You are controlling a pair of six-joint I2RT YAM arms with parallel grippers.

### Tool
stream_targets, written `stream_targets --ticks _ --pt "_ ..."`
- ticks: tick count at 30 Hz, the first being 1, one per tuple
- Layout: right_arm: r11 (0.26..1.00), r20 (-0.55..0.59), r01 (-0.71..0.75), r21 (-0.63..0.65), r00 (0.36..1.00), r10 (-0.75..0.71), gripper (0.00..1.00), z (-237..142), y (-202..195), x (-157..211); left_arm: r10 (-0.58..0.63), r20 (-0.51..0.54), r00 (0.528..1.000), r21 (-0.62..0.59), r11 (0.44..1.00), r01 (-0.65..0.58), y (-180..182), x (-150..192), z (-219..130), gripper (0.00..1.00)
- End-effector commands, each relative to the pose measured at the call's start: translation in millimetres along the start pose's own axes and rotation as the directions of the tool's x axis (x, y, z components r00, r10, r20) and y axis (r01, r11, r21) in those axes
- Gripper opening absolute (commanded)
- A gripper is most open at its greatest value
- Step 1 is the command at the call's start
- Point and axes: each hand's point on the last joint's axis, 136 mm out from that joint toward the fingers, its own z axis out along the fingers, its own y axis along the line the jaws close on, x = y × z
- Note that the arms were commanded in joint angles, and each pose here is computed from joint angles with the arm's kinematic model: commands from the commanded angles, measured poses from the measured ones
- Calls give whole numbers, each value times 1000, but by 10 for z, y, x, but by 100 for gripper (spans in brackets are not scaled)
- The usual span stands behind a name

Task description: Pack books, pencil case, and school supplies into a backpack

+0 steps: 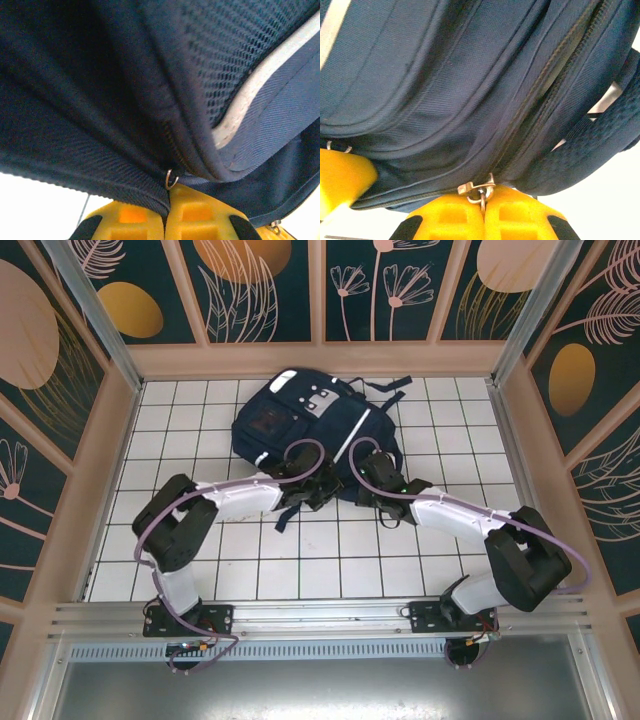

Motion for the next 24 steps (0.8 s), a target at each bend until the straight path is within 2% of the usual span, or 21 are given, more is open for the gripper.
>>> stream_targets --ticks 1,7,13,24 --pt "997 16 -5 76 1000 4 0 -18 -168 -28 -44 142 989 -114 992 61 517 -441 -287 0" --pt "996 6 -4 93 1000 4 0 4 -173 -25 -51 216 975 -169 982 88 979 -807 -644 0" --pt "995 -4 13 99 1000 -12 0 66 -84 -45 -42 254 966 -199 975 94 1293 -1222 -894 0" --pt "997 -11 73 40 997 -73 0 232 489 -135 42 314 949 -321 945 65 1812 -2183 -1238 0"
